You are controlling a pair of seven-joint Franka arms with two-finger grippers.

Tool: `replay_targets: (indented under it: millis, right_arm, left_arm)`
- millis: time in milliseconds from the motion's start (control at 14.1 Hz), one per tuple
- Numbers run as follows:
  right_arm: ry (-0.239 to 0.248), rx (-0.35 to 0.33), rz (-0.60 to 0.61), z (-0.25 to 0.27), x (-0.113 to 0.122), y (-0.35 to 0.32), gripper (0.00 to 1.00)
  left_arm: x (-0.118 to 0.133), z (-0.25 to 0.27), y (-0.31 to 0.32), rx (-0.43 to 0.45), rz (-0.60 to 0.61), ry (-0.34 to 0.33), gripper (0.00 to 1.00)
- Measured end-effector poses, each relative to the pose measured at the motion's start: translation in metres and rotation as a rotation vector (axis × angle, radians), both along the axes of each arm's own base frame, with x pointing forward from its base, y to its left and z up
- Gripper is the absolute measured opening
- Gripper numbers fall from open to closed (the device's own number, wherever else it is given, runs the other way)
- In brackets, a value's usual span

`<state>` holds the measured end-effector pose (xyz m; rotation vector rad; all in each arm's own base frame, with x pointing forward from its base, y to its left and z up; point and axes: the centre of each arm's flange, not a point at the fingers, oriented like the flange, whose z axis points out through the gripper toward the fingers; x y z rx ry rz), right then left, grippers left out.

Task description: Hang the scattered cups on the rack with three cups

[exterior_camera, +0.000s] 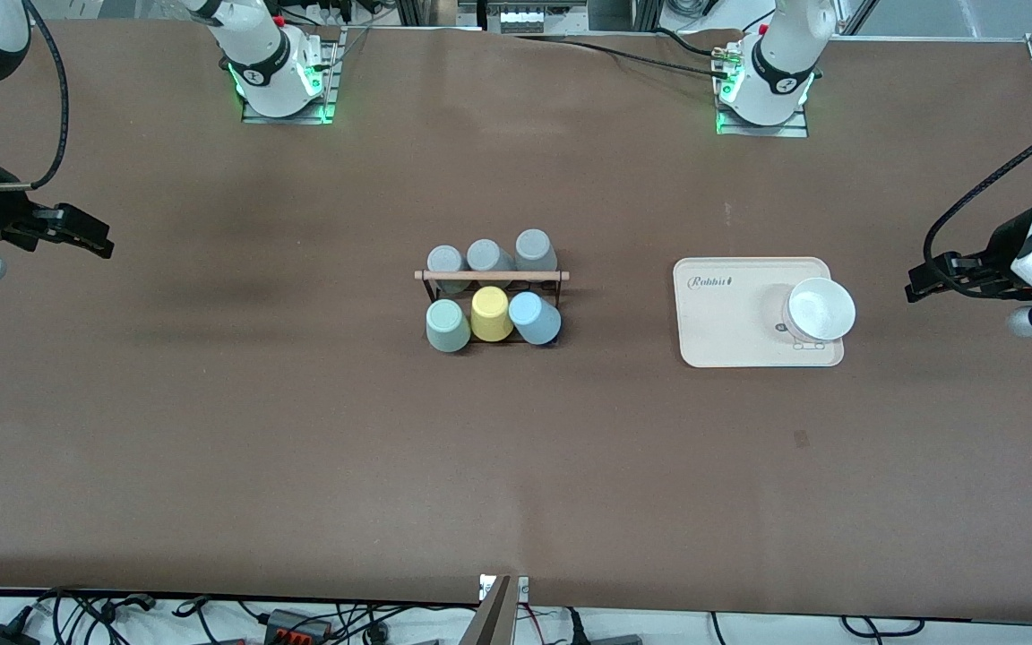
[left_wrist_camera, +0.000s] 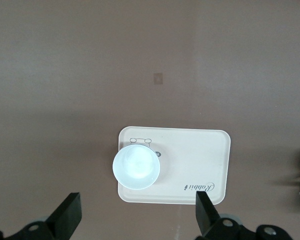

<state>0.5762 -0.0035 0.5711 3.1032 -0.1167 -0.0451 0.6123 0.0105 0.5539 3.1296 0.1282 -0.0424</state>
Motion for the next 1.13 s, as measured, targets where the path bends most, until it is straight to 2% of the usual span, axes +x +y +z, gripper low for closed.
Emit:
replay_targets:
  millis: [567,1133]
  right_arm:
    - [-0.043,0.0,0.065,0.029,-0.011,-0.015,1.0]
    - [-0.037,0.001,0.061,0.029,-0.012,-0.017,1.0]
  left_arm:
    - [0.0,0.0,-0.012,0.0,-0.02,-0.002,1.0]
    - [-0.001,0.005,-0.01,0.001,-0.017,-0.01,1.0]
